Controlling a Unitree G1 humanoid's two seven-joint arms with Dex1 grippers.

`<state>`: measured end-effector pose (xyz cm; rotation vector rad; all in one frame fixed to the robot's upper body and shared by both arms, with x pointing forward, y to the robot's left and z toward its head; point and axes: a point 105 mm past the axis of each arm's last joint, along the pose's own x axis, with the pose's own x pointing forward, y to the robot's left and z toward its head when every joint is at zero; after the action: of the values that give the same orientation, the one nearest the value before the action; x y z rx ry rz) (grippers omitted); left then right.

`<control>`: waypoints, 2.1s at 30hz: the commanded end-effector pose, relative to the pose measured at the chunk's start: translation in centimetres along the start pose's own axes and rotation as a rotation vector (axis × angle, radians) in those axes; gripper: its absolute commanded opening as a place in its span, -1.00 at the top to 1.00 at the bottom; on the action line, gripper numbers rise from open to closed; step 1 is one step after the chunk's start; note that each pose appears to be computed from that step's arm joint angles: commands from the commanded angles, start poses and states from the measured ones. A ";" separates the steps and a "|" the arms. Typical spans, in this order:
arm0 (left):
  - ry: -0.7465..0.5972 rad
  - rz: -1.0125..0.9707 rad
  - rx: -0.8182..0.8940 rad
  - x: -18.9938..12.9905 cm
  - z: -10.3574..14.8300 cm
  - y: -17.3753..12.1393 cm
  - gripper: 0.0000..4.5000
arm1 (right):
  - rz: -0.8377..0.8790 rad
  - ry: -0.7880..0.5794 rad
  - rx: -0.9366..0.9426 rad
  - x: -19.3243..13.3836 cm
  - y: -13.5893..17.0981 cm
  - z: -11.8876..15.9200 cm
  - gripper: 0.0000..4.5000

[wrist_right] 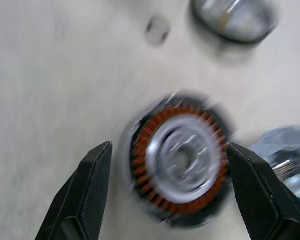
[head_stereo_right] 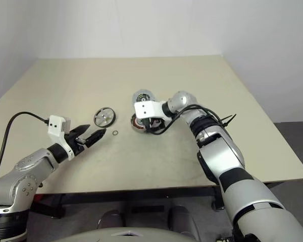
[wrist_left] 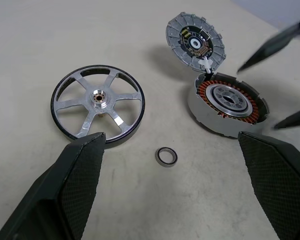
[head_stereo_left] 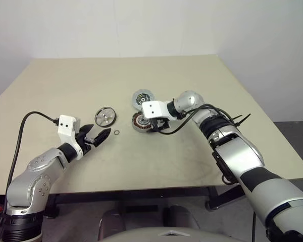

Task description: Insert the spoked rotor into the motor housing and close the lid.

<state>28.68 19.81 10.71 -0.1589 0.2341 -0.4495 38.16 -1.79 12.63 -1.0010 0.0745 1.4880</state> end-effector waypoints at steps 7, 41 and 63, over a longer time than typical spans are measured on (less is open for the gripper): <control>0.017 -0.041 0.029 -0.8 0.6 -0.2 -1.00 | -0.122 -0.408 0.395 0.6 -0.7 6.6 -0.83; 0.043 -0.071 0.076 -1.6 1.0 0.1 -1.00 | -0.158 -0.210 0.624 9.2 2.5 2.5 -0.83; 0.042 -0.052 0.087 -1.6 1.1 0.3 -1.00 | -0.078 -0.176 0.622 9.8 5.5 1.2 -0.83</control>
<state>27.48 20.81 10.67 -0.0975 0.3052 -0.5156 34.88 5.64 5.29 -0.3681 0.3154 1.3373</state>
